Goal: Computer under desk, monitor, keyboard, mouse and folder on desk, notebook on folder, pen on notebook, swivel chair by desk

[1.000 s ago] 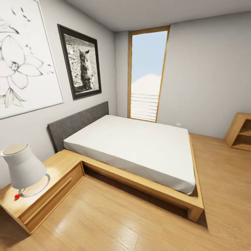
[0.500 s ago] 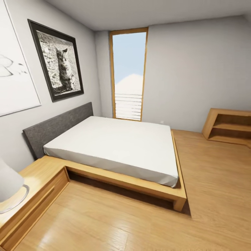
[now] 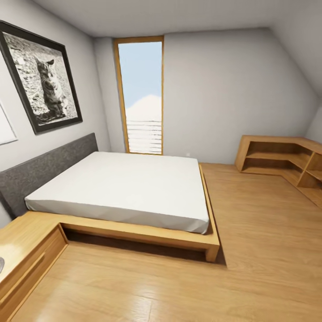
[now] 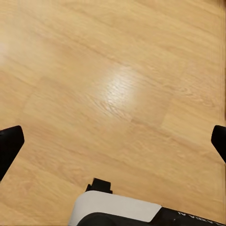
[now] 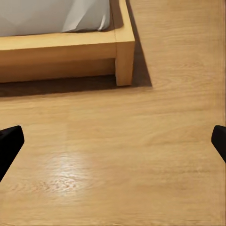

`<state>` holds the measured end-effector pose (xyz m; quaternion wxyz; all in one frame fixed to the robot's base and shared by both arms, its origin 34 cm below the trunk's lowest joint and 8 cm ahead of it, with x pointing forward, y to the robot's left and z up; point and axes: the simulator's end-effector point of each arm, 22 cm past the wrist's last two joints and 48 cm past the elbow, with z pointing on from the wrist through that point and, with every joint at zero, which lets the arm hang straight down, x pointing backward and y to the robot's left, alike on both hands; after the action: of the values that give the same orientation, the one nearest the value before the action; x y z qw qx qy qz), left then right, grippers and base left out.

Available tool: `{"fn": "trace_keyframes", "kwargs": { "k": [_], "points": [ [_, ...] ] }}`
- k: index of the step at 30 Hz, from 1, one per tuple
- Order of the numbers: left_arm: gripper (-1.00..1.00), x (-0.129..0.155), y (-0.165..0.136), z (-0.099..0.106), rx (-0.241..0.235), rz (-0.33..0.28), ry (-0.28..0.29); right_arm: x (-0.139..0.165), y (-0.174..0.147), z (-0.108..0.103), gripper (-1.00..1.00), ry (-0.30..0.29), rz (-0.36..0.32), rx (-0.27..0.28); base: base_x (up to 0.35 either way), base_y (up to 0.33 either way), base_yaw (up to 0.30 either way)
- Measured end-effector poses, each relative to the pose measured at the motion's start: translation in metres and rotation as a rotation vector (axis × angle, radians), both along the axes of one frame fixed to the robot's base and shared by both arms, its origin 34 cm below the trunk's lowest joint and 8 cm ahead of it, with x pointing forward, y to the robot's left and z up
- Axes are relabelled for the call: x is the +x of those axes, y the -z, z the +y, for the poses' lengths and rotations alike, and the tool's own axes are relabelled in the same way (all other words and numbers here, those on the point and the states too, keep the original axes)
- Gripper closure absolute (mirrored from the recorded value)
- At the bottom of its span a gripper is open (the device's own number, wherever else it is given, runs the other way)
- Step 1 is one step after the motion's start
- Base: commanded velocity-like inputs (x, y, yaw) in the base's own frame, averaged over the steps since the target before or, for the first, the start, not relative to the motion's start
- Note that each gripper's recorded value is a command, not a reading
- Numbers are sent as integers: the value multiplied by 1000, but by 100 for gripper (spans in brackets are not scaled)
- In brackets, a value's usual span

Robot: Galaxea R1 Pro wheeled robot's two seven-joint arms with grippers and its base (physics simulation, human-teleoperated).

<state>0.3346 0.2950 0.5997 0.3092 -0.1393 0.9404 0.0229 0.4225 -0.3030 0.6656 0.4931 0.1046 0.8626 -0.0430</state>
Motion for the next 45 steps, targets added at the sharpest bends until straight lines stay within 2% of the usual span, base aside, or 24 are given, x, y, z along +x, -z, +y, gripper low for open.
{"fn": "trace_keyframes", "kwargs": {
  "k": [6,19,45],
  "points": [
    [-100,-7,3,-3,-4,15,10,-12,8,0,-100,-2,33,1,195,172,-300],
    [-100,-14,6,-3,-5,31,9,-14,10,1,-100,-6,40,2,245,217,-300],
    [-100,-15,6,-2,-2,34,1,-15,10,-1,-100,-7,42,-2,11,10,-300]
  ]
}}
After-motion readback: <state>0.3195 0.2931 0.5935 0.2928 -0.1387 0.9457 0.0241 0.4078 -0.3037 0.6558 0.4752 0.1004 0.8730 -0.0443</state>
